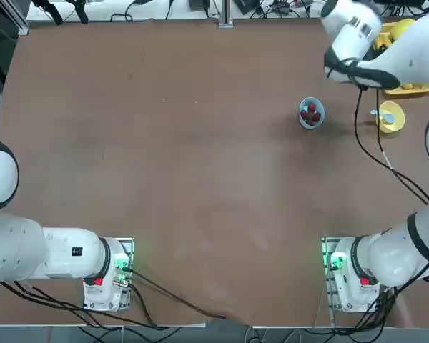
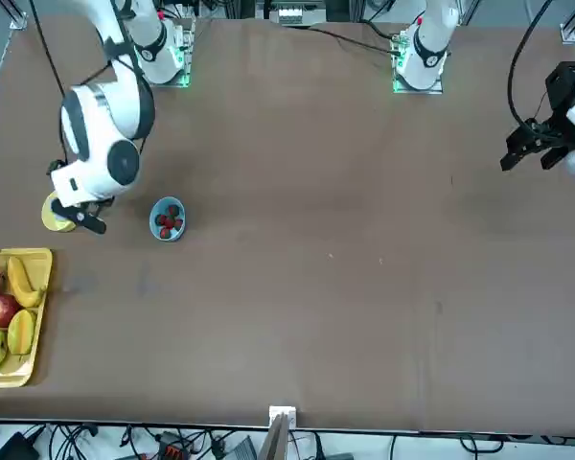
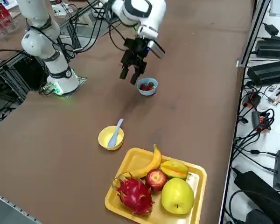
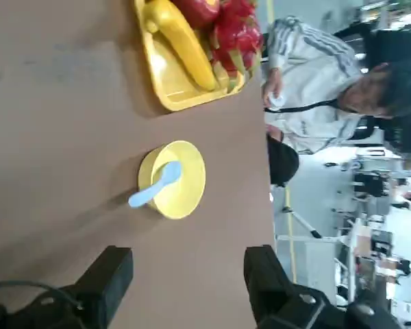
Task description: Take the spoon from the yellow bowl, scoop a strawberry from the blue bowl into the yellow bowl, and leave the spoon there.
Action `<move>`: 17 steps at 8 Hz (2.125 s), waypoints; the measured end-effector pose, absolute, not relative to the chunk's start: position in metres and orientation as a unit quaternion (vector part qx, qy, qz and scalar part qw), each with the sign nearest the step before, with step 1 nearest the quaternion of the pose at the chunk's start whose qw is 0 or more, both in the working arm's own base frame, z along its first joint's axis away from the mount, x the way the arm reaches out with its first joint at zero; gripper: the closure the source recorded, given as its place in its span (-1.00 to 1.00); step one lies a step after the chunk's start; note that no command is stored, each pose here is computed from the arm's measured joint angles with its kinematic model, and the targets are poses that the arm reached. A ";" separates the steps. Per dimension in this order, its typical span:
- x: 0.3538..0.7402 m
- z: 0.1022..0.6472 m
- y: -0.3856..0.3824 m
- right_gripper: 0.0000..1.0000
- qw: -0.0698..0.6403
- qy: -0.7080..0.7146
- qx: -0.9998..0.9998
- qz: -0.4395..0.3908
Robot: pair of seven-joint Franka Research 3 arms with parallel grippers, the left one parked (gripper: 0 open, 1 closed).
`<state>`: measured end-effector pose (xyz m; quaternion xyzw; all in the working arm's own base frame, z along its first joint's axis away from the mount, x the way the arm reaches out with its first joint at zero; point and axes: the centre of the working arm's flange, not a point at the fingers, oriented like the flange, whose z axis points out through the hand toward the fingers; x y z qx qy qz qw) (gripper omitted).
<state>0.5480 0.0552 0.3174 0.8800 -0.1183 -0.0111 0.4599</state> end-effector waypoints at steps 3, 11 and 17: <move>0.538 0.237 0.044 -0.97 0.524 -0.076 0.848 0.019; 0.505 0.135 0.019 -0.94 0.583 -0.004 0.812 0.021; 0.499 0.113 -0.004 -0.89 0.597 0.014 0.802 0.007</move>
